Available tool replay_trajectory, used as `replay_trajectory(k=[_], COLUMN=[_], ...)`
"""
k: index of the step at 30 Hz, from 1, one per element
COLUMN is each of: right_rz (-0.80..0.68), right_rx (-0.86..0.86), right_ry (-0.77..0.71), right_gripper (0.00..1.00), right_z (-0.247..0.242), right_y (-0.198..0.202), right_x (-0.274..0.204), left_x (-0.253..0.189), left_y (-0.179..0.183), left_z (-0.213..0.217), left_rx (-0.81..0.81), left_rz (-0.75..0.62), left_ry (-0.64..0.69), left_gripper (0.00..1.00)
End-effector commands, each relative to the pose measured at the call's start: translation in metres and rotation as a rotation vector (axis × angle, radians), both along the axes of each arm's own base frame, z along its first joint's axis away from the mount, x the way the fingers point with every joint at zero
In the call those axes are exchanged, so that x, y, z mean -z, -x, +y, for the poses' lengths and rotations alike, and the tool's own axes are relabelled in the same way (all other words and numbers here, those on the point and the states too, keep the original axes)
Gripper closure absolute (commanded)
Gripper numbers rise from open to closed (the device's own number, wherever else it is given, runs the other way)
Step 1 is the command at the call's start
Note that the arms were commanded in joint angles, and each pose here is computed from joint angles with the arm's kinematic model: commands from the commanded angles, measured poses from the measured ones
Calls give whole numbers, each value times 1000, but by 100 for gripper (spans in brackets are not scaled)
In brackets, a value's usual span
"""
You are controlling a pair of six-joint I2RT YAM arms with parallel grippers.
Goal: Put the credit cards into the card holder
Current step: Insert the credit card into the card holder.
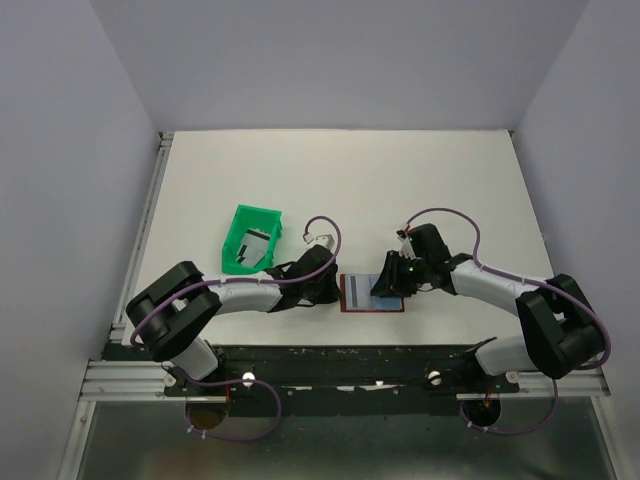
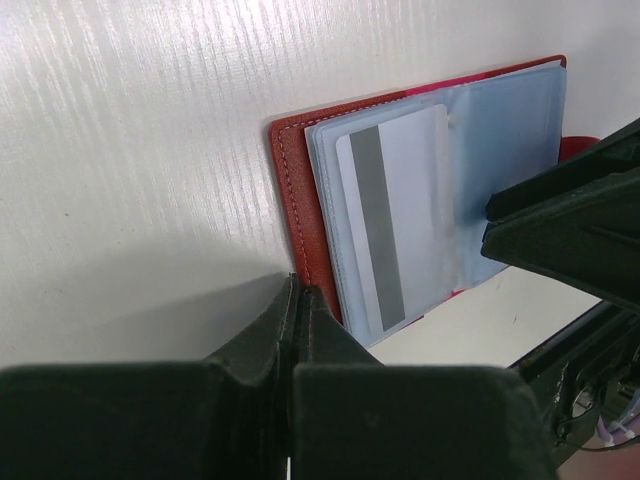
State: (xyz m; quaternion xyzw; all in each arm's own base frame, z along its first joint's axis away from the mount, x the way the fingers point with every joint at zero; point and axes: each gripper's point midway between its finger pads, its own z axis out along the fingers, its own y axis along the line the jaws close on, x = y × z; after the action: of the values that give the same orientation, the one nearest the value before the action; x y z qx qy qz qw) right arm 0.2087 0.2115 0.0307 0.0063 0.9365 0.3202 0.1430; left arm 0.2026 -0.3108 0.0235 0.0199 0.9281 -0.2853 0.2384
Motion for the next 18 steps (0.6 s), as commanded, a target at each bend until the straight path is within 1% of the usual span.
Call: replay_trajectory(k=[1,2,3,5,18], right_rz=[-13,-11,-15,-5,24], right_rx=[1,-5,-5,-6,-24], right_ry=[39,29,16,3,-53], right_gripper=[65,71,74,79,79], right_z=[-4,-2,0,3,17], right_y=[-2,-1,-4,-4,-5], right_x=[1,2,1,3,10], left_x=[29,29,29,27,27], left_y=[19,18,17,20,21], left_z=[17,17,17,14,12], left_rx=[28,25,26,44,53], left_rz=[77,76,75,88,88], left_ry=[-103,-104,-104,-90,-86], left_gripper=[100,100,100,100,100])
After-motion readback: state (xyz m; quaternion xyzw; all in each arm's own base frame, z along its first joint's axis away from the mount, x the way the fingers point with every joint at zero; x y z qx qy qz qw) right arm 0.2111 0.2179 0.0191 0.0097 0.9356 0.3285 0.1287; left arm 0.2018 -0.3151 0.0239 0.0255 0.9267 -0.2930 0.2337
